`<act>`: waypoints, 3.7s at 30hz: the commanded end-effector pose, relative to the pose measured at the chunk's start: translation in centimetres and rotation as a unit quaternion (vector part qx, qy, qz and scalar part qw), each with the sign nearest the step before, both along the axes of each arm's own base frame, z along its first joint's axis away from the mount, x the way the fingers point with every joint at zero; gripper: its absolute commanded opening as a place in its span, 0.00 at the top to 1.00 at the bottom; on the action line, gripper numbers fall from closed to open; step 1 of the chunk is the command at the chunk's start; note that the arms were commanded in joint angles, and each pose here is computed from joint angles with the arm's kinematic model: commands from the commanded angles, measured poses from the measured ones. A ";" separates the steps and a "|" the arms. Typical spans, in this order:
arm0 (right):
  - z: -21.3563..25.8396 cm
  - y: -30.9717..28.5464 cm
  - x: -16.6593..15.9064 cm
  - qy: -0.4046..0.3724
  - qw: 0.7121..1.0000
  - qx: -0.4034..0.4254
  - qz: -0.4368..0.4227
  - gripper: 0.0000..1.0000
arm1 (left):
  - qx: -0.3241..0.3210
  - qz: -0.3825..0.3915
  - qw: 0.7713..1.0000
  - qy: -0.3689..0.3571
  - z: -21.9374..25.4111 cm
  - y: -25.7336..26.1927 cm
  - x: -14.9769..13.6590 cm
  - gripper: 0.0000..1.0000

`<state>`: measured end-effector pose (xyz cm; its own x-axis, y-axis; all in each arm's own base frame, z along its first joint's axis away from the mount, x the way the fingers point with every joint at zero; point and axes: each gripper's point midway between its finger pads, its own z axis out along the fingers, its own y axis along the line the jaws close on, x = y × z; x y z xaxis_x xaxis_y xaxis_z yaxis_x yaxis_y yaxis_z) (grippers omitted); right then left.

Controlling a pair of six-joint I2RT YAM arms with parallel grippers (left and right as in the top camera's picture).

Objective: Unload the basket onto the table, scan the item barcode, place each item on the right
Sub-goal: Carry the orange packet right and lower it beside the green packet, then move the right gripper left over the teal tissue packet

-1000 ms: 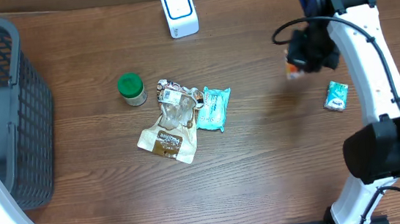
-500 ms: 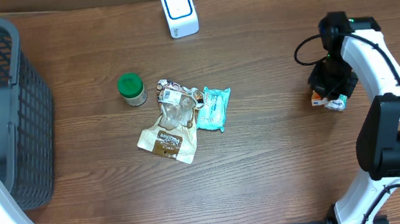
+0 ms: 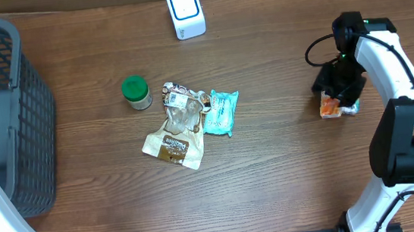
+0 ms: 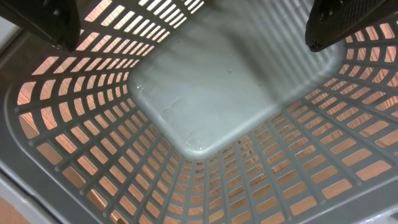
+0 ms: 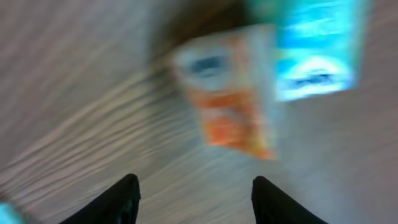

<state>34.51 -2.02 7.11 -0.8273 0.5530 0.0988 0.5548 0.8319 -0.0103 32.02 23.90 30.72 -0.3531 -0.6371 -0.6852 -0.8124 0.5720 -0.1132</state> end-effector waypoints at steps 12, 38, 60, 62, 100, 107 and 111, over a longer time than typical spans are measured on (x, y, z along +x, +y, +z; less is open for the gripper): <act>0.7 17.4 1.6 -0.077 0.971 0.144 0.174 0.62 | -0.002 0.008 1.000 -0.013 0.6 0.2 0.1 0.00; -5.6 31.4 -0.3 -0.197 0.944 0.161 0.210 0.96 | -0.002 0.008 1.000 -0.013 0.6 0.2 0.1 0.00; -7.5 21.8 -1.2 -0.070 0.980 0.079 0.167 0.80 | -0.002 0.008 1.000 -0.013 0.6 0.2 0.1 0.00; -7.3 20.2 -0.9 -0.061 0.982 0.076 0.161 0.79 | -0.002 0.008 1.000 -0.013 0.6 0.2 0.1 0.00; -9.0 17.2 3.5 -0.091 0.952 0.225 0.186 0.50 | -0.002 0.008 1.000 -0.013 0.6 0.2 0.1 0.00; -10.3 16.8 3.2 -0.078 0.964 0.172 0.186 0.72 | -0.002 0.008 1.000 -0.013 0.6 0.2 0.1 0.00; -10.7 16.9 3.2 -0.079 0.969 0.132 0.196 0.96 | -0.002 0.008 1.000 -0.013 0.6 0.2 0.1 0.00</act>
